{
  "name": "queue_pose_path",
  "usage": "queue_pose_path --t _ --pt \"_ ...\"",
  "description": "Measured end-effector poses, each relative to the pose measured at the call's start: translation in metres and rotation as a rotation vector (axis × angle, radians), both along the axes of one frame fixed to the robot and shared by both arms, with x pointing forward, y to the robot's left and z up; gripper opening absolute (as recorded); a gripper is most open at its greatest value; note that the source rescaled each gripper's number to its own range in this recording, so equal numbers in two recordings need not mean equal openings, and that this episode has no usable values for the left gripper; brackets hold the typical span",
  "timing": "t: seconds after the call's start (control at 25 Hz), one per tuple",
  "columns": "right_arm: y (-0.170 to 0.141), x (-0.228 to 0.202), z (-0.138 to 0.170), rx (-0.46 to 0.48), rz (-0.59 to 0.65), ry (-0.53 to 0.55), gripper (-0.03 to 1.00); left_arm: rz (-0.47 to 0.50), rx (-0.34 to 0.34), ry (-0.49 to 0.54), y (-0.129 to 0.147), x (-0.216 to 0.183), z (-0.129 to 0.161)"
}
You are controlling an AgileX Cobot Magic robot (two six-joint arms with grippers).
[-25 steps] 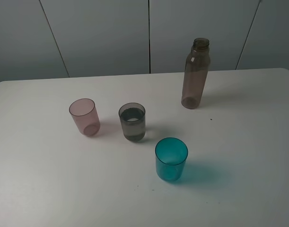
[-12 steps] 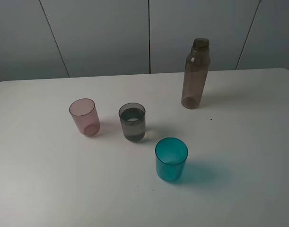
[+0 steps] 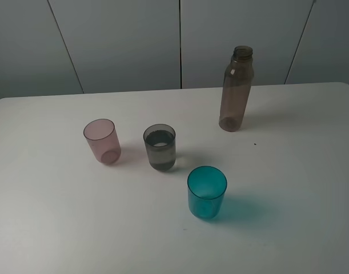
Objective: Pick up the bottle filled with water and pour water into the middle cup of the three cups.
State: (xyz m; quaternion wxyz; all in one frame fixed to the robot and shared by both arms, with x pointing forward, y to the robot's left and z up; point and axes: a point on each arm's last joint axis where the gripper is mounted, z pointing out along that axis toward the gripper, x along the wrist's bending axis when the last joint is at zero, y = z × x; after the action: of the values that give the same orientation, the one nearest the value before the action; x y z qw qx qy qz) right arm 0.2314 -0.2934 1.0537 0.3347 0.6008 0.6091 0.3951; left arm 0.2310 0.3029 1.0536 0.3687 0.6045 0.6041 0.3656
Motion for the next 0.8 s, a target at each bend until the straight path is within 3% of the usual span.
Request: queue_pose_path --t 0.8 --pt "0.0000 0.0000 0.0000 0.000 0.000 0.000 1.00 0.000 0.000 0.000 0.0000 0.0000 0.0000"
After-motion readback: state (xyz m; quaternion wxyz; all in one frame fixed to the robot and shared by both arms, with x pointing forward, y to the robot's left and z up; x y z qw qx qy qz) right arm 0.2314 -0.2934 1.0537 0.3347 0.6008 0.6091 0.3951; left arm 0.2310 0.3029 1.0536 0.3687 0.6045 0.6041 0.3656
